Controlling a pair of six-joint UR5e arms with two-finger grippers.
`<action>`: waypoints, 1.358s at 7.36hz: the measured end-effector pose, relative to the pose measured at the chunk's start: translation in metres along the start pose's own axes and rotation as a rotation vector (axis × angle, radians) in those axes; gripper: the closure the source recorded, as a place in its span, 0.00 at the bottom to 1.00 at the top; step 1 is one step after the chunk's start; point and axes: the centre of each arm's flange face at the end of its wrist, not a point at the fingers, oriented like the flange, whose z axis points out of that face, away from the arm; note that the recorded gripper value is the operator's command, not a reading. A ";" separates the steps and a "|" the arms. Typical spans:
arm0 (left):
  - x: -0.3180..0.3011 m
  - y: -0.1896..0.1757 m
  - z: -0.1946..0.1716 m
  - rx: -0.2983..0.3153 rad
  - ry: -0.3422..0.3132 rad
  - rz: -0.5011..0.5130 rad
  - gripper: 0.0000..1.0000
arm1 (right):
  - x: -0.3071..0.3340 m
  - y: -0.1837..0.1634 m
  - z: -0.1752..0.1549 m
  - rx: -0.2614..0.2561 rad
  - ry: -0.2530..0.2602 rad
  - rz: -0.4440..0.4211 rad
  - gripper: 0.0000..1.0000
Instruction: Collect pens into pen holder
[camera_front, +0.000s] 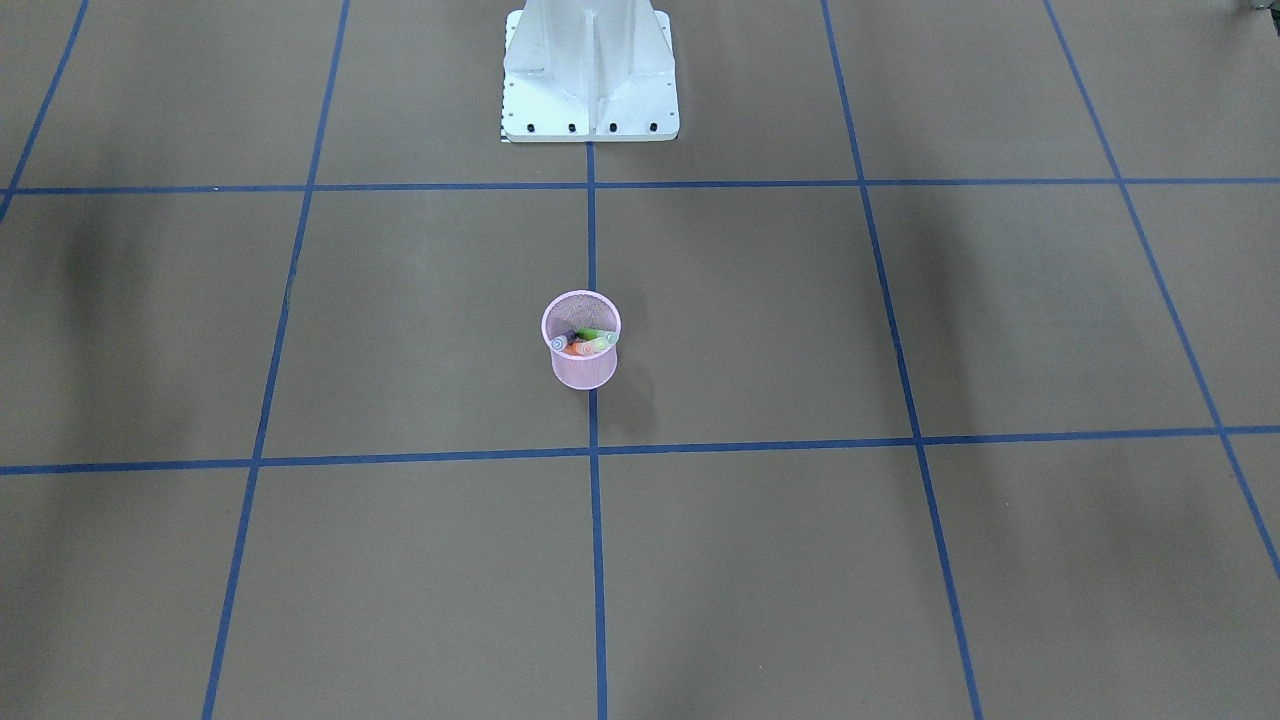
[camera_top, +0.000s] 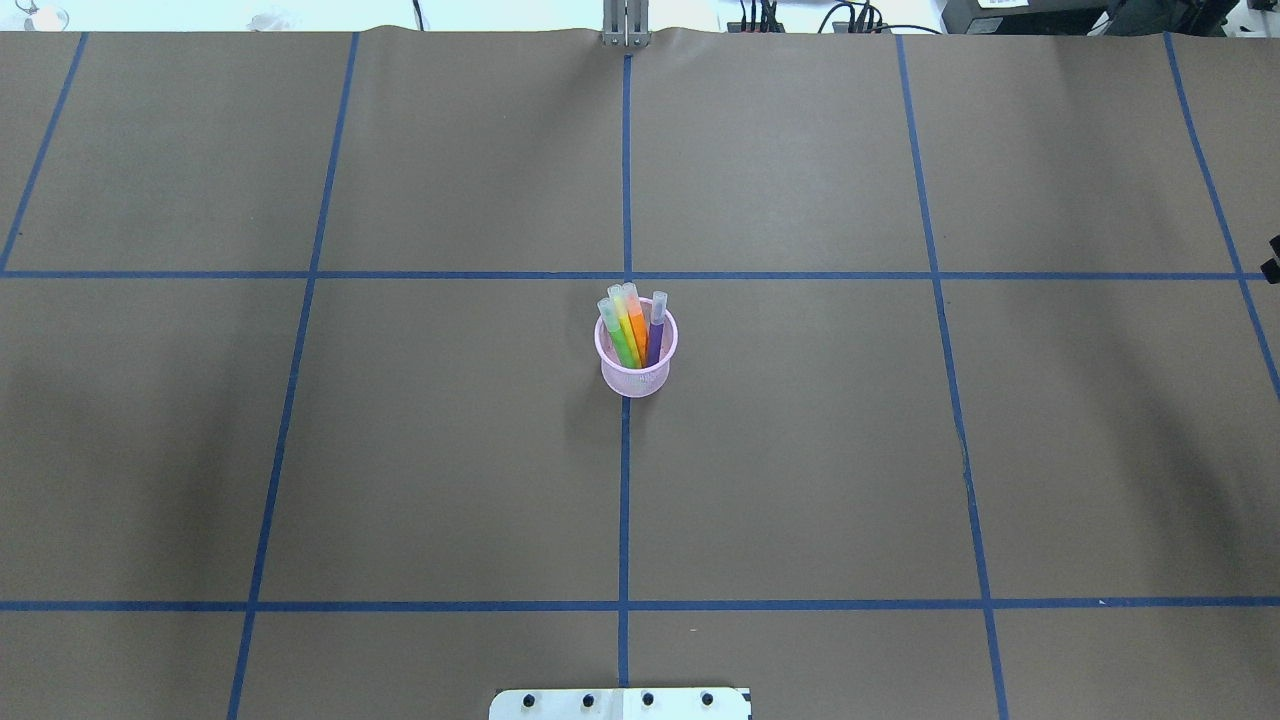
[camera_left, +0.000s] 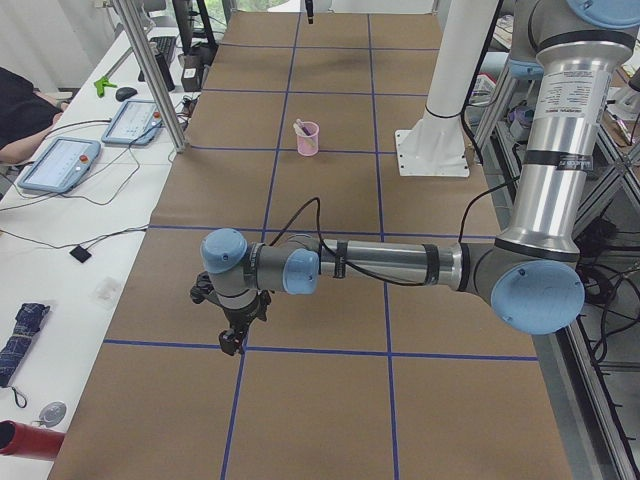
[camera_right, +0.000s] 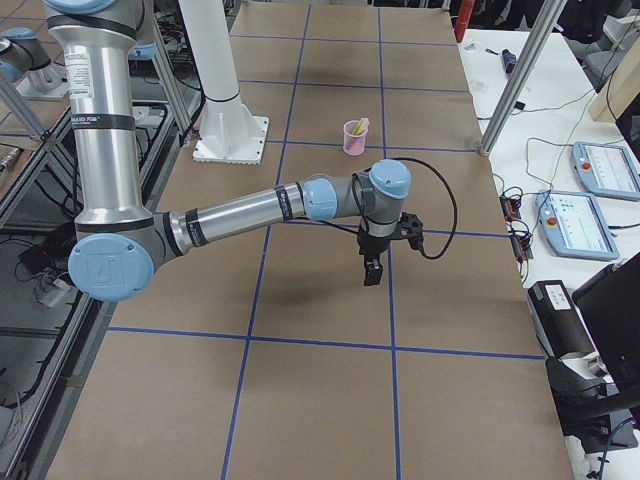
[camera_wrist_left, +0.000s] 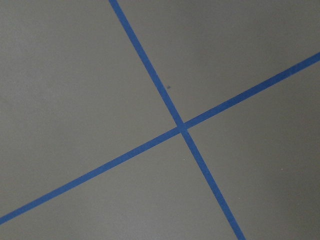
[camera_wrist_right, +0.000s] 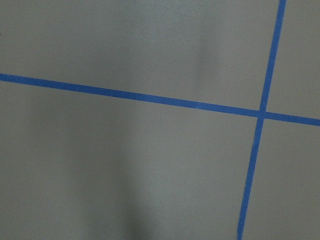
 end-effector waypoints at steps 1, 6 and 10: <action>0.011 0.008 -0.009 0.015 0.000 -0.055 0.00 | 0.021 0.011 -0.003 0.003 -0.016 0.000 0.00; 0.026 0.038 -0.028 0.073 0.142 -0.216 0.00 | 0.093 0.048 -0.008 0.022 -0.102 0.032 0.00; 0.024 0.036 -0.033 0.072 0.082 -0.223 0.00 | 0.120 0.075 0.008 0.002 -0.116 0.067 0.00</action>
